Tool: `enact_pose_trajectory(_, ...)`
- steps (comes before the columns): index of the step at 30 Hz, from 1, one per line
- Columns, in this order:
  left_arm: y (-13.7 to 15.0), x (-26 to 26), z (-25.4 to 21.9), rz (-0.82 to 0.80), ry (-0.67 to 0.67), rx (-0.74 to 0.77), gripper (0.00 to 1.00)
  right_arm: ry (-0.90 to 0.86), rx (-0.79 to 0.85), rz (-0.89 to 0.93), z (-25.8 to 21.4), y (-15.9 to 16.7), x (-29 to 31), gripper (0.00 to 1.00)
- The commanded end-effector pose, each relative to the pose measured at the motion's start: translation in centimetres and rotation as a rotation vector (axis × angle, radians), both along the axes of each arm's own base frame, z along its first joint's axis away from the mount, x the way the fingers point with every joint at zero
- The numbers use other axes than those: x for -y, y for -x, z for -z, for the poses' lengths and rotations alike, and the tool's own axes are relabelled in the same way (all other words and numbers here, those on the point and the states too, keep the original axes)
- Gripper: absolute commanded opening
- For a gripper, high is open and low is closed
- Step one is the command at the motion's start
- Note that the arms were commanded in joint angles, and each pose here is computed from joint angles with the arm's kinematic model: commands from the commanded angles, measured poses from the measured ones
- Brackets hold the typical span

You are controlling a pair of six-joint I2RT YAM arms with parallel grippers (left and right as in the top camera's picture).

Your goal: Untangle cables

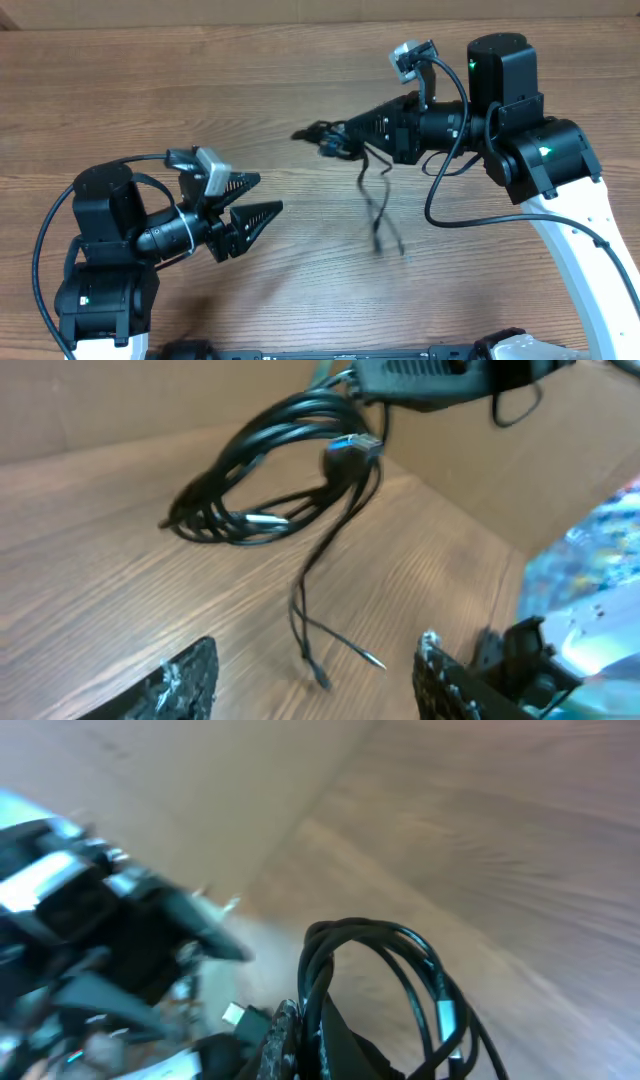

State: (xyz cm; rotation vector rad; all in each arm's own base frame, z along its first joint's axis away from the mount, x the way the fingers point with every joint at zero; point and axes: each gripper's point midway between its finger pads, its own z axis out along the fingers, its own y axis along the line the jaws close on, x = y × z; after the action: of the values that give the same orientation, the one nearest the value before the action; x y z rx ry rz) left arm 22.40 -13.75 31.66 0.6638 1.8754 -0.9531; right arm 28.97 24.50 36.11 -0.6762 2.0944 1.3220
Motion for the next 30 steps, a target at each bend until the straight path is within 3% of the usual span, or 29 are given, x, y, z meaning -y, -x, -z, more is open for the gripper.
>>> enact_pose_trajectory(1,-0.3,-0.5,0.1,0.003,-0.095,0.116,0.63,-0.119,-0.025,-0.140,-3.3,3.2,-0.7,0.04)
enact_pose_trajectory(14,-1.3,-1.3,0.4,-0.052,-0.150,0.141,0.64,-0.136,-0.210,-0.214,-2.9,6.3,-2.0,0.04)
enact_pose_trajectory(30,-1.5,-1.2,-0.2,-0.046,-0.147,0.179,0.64,-0.127,-0.273,-0.315,-3.2,9.7,-5.2,0.04)
